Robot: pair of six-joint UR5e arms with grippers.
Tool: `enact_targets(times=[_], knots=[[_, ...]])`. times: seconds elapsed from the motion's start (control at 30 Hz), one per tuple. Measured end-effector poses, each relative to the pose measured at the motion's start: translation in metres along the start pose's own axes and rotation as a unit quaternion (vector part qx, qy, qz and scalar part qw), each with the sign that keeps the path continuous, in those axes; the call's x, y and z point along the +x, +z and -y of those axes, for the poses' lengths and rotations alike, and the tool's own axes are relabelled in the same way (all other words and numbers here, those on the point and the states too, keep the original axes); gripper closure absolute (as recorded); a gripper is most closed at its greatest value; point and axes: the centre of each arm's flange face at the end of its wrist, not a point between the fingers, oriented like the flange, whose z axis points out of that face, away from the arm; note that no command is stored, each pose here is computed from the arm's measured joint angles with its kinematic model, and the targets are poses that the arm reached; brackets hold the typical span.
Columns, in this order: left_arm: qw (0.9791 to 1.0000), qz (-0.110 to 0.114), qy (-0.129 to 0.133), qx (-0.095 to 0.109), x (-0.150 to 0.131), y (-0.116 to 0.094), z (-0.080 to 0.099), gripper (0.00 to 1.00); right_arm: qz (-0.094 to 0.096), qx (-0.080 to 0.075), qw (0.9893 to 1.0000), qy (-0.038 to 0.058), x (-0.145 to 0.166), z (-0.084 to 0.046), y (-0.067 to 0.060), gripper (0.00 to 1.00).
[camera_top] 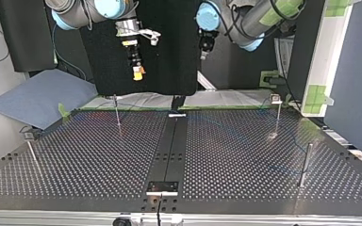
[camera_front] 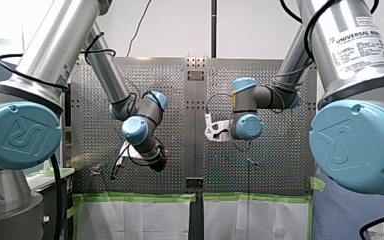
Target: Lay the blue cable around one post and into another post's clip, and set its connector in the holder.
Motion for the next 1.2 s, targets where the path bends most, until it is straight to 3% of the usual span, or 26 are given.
enact_targets(times=[0.23,0.67,1.2], knots=[[0.9991,0.031,0.003,-0.03,-0.009,0.011,-0.011,0.01,-0.001,0.001,1.0,0.0007,0.0,0.001,0.0,0.02],[0.9959,0.084,-0.001,-0.035,-0.025,0.028,-0.019,0.01,0.003,0.004,1.0,0.0004,-0.001,0.001,-0.001,0.02],[0.9881,0.143,0.006,-0.057,-0.044,0.047,-0.035,0.01,0.004,0.001,1.0,0.0044,-0.001,-0.003,0.001,0.02]])
